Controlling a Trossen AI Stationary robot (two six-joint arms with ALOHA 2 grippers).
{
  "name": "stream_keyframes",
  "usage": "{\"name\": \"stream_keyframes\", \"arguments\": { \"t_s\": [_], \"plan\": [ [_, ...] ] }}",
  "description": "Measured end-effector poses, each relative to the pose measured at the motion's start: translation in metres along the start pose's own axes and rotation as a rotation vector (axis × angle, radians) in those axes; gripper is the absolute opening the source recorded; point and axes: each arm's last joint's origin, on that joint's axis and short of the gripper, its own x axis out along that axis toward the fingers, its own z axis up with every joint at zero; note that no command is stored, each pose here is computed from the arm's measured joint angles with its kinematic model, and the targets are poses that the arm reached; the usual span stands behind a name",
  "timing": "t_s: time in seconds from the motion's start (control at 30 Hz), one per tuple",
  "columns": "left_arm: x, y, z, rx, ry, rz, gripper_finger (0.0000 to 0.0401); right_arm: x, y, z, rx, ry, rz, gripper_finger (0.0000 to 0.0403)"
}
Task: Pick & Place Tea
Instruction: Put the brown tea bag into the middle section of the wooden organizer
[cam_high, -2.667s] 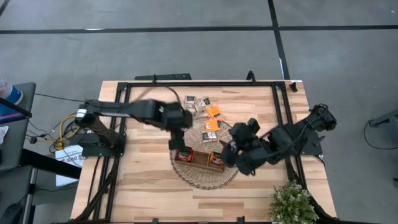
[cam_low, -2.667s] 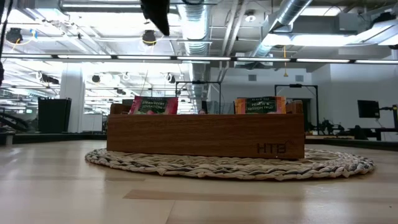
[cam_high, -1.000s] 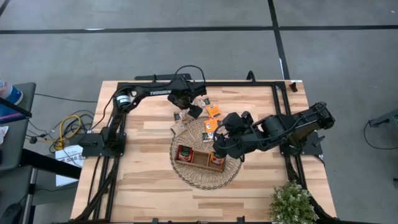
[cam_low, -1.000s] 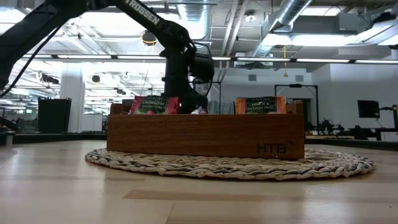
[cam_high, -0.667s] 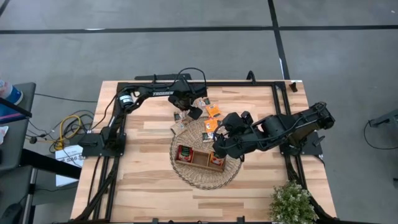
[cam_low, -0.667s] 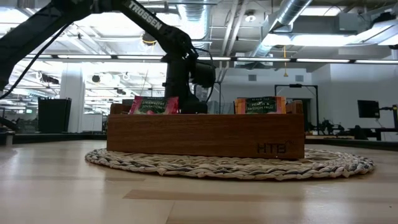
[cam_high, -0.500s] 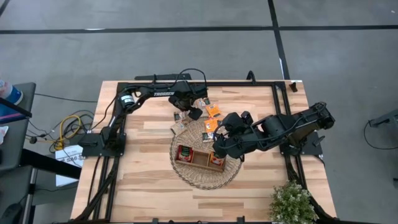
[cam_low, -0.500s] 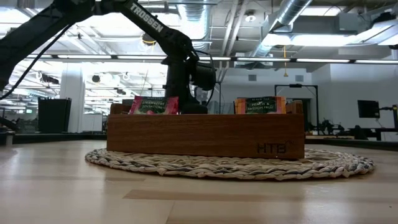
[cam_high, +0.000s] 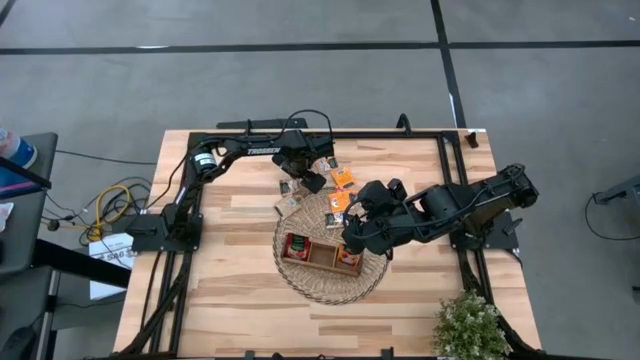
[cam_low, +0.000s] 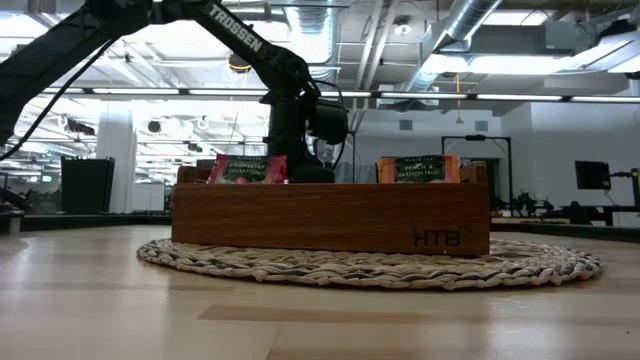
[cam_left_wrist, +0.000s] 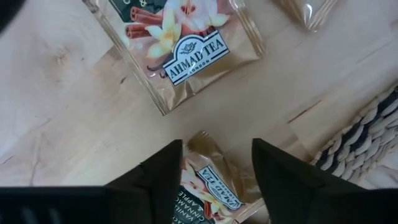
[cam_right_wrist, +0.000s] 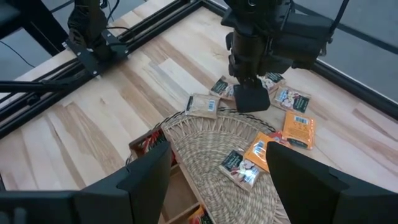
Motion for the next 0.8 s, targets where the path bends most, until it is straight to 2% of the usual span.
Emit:
{"name": "stream_keyframes", "arguments": {
  "t_s": [0.43,0.6,0.8],
  "plan": [
    [0.000,0.000,0.000,0.017,0.001,0.000,0.0013,0.000,0.001,0.001,0.010,-0.010,0.008,0.0255],
    [-0.002,0.000,-0.001,0.039,0.016,-0.022,0.0001,0.000,0.001,0.001,0.010,-0.010,0.007,0.0255],
    [-0.029,0.006,-0.006,0.044,-0.014,-0.021,0.0000,0.000,0.001,0.001,0.001,-0.010,0.007,0.0255]
  ]
}}
